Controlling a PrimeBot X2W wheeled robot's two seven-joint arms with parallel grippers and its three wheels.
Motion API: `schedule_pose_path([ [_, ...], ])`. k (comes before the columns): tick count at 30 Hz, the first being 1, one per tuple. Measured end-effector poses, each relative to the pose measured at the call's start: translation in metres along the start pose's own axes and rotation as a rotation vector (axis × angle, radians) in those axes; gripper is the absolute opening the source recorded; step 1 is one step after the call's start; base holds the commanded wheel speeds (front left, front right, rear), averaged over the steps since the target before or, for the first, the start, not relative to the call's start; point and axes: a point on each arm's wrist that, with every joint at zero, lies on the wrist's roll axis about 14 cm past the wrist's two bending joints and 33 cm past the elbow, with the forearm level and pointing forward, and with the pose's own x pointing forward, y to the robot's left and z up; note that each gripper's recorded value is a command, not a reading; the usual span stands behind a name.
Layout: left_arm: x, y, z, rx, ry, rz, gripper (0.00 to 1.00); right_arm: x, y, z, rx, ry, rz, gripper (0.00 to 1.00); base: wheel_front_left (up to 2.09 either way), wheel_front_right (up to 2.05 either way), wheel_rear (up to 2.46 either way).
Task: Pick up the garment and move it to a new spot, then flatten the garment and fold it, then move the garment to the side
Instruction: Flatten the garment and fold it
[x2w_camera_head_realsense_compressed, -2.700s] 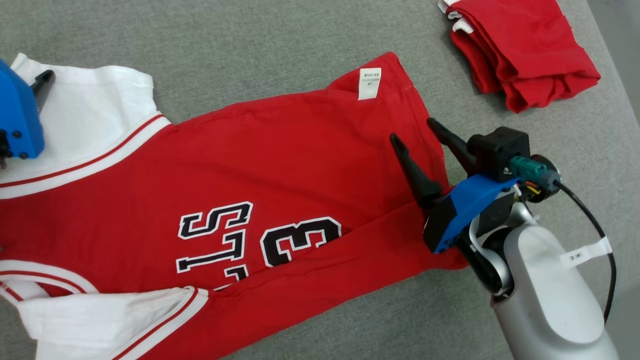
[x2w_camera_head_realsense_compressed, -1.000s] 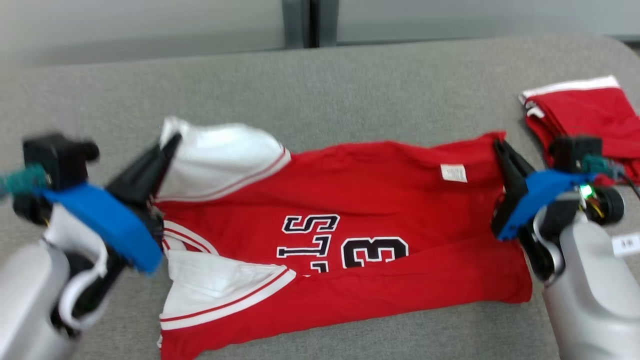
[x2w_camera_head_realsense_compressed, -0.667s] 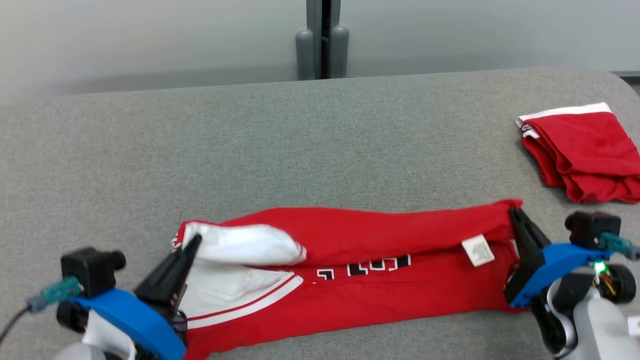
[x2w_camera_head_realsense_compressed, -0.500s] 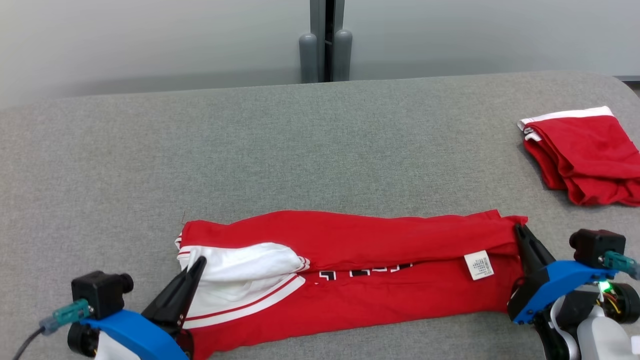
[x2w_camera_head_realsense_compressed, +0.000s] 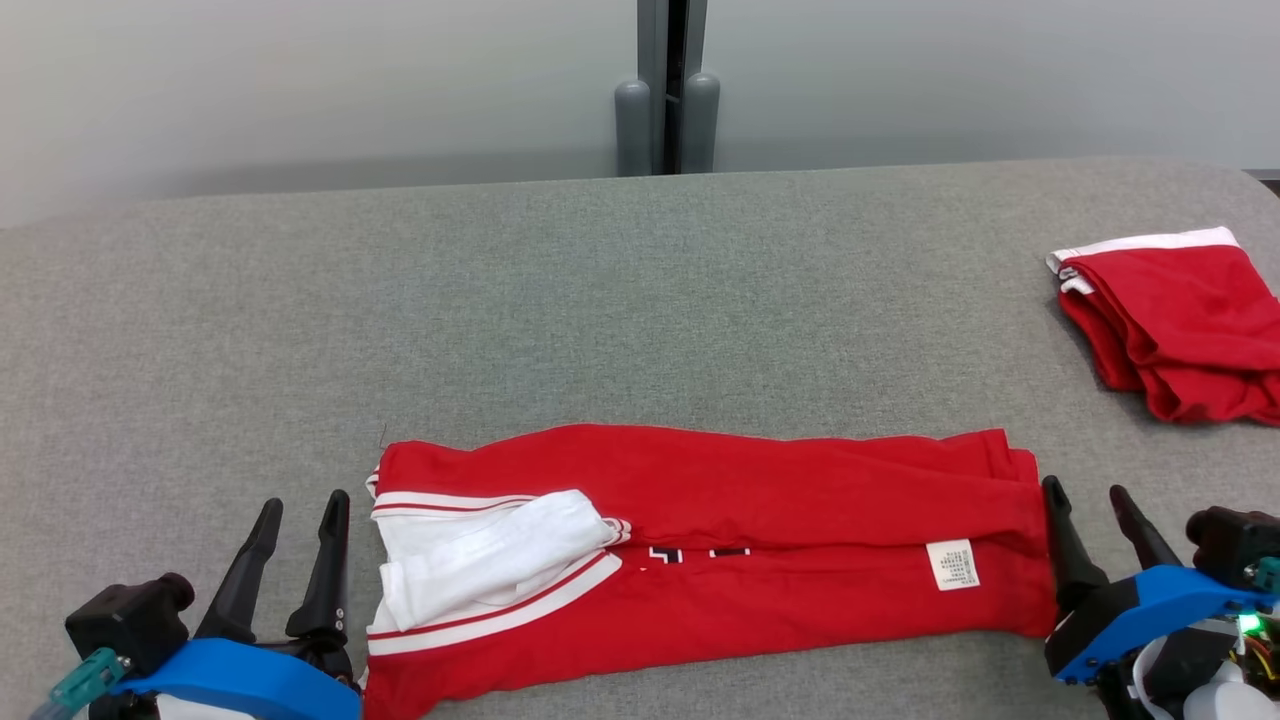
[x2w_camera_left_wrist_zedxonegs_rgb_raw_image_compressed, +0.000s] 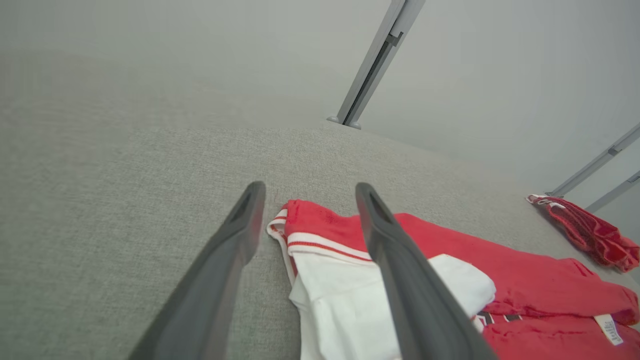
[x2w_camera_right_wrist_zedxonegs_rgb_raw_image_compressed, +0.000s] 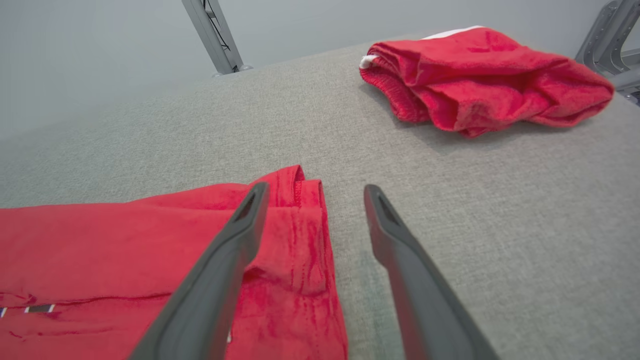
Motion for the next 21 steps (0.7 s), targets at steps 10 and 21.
schedule_pose_path([
  [10, -0.002, 0.011, 0.001, 0.010, -0.038, 0.089, 1.00, 0.007, 0.008, -0.044, -0.052, 0.149, 0.016, 1.00, 0.00, 0.00, 0.00],
  [21, -0.006, 0.017, -0.001, 0.028, -0.038, 0.117, 1.00, 0.015, 0.024, -0.066, -0.018, 0.207, 0.052, 0.00, 0.00, 0.00, 0.00],
])
